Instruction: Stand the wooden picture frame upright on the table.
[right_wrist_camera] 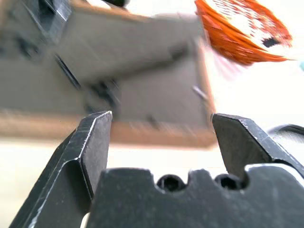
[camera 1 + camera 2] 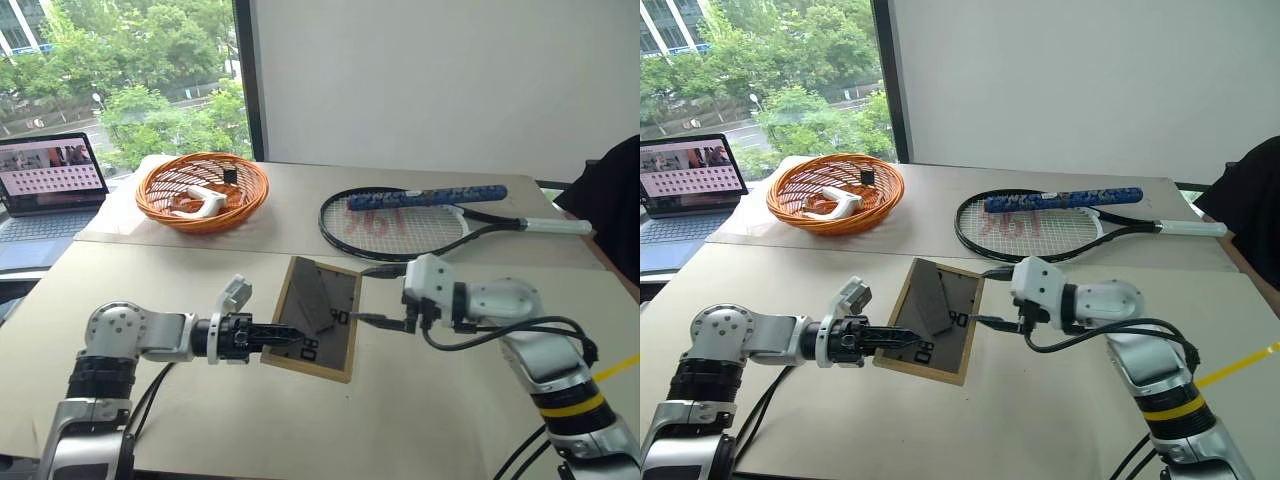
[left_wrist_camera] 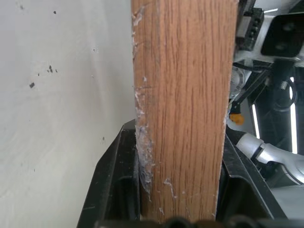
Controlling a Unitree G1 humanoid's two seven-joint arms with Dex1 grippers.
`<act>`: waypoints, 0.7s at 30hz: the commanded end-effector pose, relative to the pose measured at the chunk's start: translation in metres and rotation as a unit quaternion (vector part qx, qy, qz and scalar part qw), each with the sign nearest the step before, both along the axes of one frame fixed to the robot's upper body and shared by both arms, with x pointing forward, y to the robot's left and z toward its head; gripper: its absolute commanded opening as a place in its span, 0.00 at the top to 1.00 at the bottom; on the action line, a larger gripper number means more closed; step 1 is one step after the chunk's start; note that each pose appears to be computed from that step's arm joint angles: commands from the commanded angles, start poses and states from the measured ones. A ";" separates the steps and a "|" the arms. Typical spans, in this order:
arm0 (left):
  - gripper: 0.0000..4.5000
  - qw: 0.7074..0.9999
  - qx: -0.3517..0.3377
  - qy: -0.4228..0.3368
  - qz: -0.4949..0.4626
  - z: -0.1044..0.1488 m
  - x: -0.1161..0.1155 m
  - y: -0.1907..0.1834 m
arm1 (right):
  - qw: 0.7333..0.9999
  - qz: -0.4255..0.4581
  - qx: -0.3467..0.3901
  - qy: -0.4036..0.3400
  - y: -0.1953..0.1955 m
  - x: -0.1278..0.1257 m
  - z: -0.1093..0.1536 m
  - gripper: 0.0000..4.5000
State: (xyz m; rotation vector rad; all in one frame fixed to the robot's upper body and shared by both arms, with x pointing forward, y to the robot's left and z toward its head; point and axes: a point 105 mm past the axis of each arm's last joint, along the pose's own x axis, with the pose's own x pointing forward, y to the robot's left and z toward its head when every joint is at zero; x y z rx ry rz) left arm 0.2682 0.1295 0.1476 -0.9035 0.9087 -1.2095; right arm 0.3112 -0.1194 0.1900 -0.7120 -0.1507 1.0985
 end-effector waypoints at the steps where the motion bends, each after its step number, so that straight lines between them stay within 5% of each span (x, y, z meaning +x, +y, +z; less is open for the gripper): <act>1: 0.74 0.999 -0.050 0.002 -0.015 0.020 -0.003 0.010 | 0.998 -0.011 -0.017 -0.059 -0.017 -0.001 0.009 0.14; 5: 0.74 0.991 -0.104 0.081 -0.020 0.023 0.005 0.015 | 0.985 0.014 -0.074 -0.158 -0.004 -0.003 -0.005 0.14; 7: 0.74 0.994 -0.082 0.072 -0.024 0.022 0.006 0.012 | 0.989 0.016 -0.040 -0.139 0.005 -0.004 -0.007 0.14; 10: 0.74 1.000 -0.018 -0.004 -0.018 0.015 0.002 0.006 | 0.986 -0.019 0.156 0.053 0.011 0.002 0.015 0.14; 12: 0.74 0.998 0.004 -0.061 0.001 0.011 0.005 0.006 | 0.947 0.020 0.239 0.214 0.019 -0.013 0.029 0.14; 16: 0.74 0.987 0.009 -0.160 0.025 0.012 0.010 0.004 | 0.907 0.071 0.199 0.365 0.025 -0.048 0.026 0.14; 21: 0.74 0.985 -0.004 -0.175 0.004 0.017 0.006 -0.005 | 0.900 0.048 0.172 0.396 0.038 -0.049 0.013 0.14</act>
